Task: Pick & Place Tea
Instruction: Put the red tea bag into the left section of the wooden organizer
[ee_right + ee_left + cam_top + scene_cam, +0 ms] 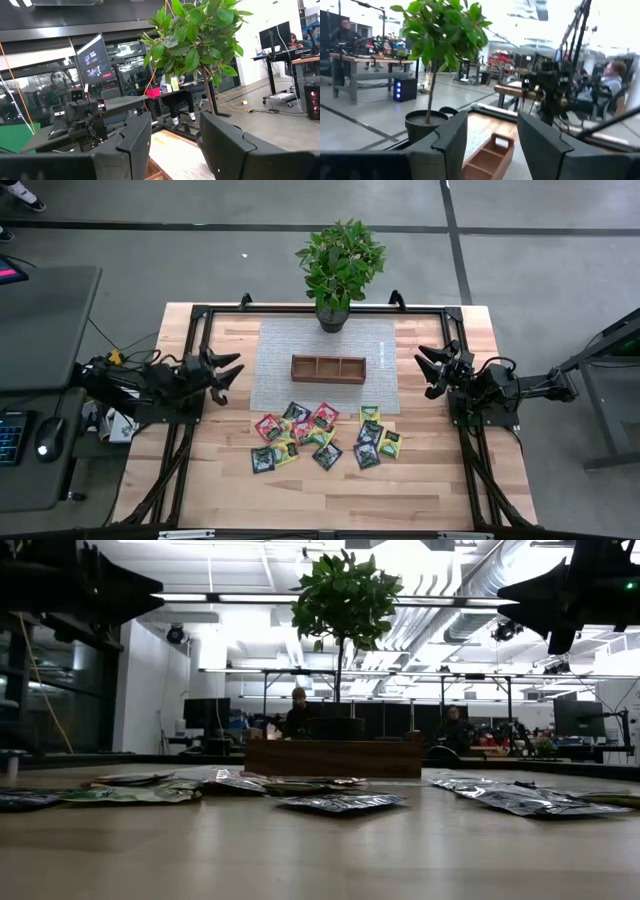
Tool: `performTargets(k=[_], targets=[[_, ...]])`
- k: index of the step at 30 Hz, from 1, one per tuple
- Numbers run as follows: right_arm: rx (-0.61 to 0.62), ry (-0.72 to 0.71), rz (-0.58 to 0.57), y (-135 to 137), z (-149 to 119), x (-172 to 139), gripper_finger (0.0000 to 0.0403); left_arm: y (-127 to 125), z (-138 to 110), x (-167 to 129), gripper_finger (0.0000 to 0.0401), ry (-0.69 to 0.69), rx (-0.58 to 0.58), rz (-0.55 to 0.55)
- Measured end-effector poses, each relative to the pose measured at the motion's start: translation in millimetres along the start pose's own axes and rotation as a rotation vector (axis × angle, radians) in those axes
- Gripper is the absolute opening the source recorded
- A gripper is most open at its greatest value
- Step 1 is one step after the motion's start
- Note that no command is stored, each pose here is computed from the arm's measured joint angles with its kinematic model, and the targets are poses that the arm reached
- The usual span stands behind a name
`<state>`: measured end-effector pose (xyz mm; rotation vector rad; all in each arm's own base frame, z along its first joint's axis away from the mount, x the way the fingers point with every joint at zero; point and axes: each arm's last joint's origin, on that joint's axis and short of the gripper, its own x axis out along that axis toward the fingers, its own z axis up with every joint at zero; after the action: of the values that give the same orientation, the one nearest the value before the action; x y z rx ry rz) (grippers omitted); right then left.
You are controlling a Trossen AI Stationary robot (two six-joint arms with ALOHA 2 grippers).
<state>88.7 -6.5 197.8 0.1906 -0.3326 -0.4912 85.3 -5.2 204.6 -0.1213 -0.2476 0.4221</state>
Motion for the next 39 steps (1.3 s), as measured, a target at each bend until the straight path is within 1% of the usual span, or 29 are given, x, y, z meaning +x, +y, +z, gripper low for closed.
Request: performTargets(k=[7, 9, 13, 15, 17, 19, 21, 23, 25, 28, 32, 35, 39], targets=[[0.014, -0.019, 0.002, 0, 2, 0, 0.0165, 1, 1, 0, 0.017, -0.008, 0.0, 0.017], [0.03, -0.033, 0.003, 0, 4, 0, 0.0165, 1, 1, 0, 0.017, -0.008, 0.021, 0.018], [0.143, -0.089, 0.014, 1, 10, 0, 0.0165, 1, 1, 0, 0.017, -0.008, 0.063, 0.018], [0.141, -0.106, 0.014, 0, 12, -1, 0.0165, 1, 1, 0, 0.017, -0.008, 0.093, 0.019], [0.133, -0.128, -0.014, 0, 14, -1, 0.0165, 1, 1, 0, 0.017, -0.007, 0.106, 0.025], [0.183, -0.165, -0.033, -1, 18, -2, 0.0165, 1, 1, 0, 0.017, -0.007, 0.106, 0.032], [0.232, -0.191, -0.026, -1, 21, -2, 0.0165, 1, 1, 0, 0.017, -0.007, 0.103, 0.028], [0.237, -0.198, 0.003, -1, 22, -2, 0.0165, 1, 1, 0, 0.017, -0.008, 0.097, 0.024], [0.213, -0.202, 0.015, 0, 23, -2, 0.0165, 1, 1, 0, 0.017, -0.008, 0.102, 0.024], [0.172, -0.199, 0.005, 0, 25, -2, 0.0165, 1, 0, 0, 0.017, 0.001, 0.121, 0.023], [0.106, -0.171, -0.009, 4, 41, 2, 0.0165, 0, -3, 1, 0.017, 0.033, 0.149, 0.02], [0.035, -0.092, -0.026, 9, 57, 8, 0.0165, 0, -5, 1, 0.017, 0.048, 0.161, 0.019], [-0.066, 0.097, -0.058, 20, 76, 22, 0.0165, 0, -9, 1, 0.017, 0.079, 0.172, 0.014]])
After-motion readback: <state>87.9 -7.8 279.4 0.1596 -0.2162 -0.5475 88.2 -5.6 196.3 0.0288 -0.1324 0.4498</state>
